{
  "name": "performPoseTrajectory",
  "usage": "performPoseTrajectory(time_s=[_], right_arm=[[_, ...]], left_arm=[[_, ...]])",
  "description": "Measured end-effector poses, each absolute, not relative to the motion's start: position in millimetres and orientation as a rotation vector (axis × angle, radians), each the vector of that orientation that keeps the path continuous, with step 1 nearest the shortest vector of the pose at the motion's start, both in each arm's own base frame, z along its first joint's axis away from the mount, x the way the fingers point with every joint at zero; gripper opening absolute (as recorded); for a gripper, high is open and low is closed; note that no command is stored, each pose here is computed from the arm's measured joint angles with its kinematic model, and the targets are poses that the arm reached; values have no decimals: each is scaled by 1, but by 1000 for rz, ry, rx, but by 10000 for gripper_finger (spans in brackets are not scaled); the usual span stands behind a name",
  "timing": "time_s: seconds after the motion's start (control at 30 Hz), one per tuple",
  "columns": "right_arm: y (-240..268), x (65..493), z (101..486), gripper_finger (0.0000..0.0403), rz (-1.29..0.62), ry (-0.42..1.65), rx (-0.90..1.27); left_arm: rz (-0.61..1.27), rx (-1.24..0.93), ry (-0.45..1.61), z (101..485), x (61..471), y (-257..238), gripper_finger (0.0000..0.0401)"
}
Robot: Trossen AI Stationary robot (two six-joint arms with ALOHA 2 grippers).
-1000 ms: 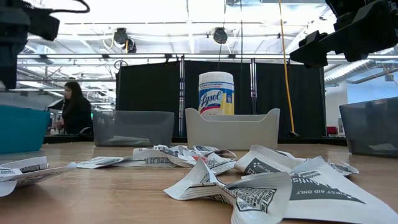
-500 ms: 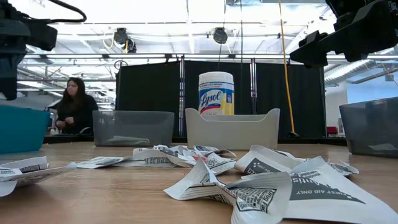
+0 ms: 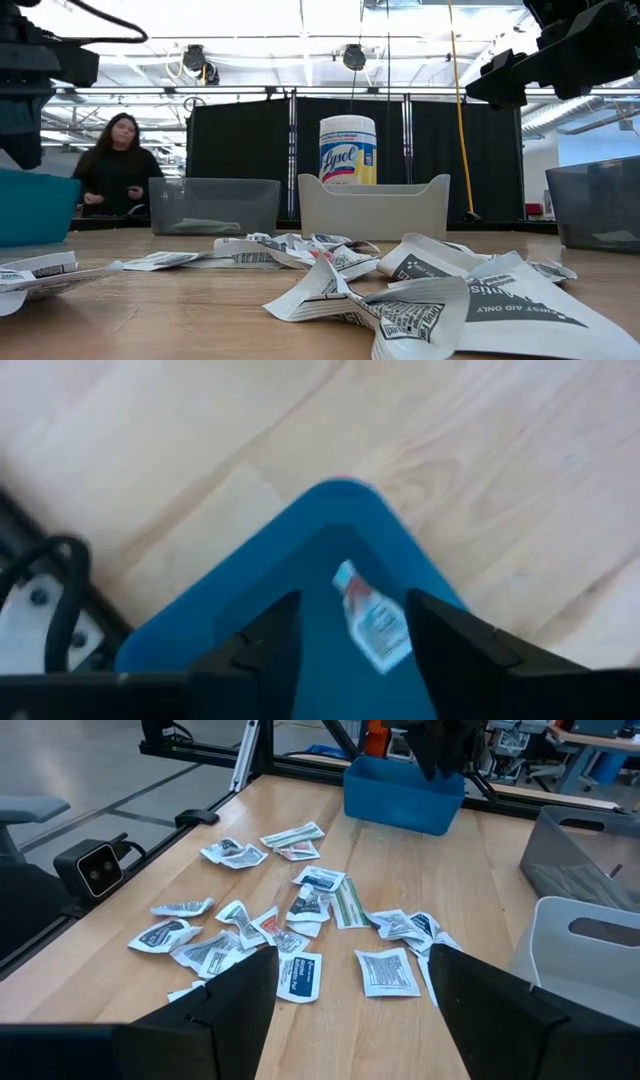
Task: Pick & Place First Aid Supplies
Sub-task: Put the blue alcohol pad into the bottom black bin
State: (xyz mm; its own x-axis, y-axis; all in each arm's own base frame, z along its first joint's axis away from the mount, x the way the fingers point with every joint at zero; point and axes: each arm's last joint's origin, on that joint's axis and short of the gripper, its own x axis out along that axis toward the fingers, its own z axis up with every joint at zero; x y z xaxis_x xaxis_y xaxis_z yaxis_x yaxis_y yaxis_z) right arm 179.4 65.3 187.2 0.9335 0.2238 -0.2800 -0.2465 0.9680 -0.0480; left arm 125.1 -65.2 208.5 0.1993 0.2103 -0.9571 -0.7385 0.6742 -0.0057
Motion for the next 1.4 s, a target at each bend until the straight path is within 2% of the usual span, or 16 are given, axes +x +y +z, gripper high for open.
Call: performPoseTrajectory(time_s=[0.2, 0.37, 0.5, 0.8, 0.97, 1.17, 1.4], right_arm=[[65, 179, 187, 254, 241, 278, -77], [65, 179, 187, 254, 240, 278, -75], [65, 179, 187, 254, 241, 276, -90], [66, 180, 191, 254, 247, 227, -126], [64, 181, 193, 254, 237, 212, -122], [59, 185, 198, 254, 232, 178, -112], [55, 195, 219, 254, 266, 169, -146]], left_arm=[[702, -550, 1223, 209, 128, -60, 197], [695, -570, 1228, 214, 131, -58, 177], [589, -539, 1144, 226, 144, -60, 155], [154, -189, 657, 268, 192, -73, 121], [48, -33, 445, 288, 206, -76, 118], [15, 122, 427, 288, 211, -74, 118], [46, 175, 438, 279, 227, -70, 118]])
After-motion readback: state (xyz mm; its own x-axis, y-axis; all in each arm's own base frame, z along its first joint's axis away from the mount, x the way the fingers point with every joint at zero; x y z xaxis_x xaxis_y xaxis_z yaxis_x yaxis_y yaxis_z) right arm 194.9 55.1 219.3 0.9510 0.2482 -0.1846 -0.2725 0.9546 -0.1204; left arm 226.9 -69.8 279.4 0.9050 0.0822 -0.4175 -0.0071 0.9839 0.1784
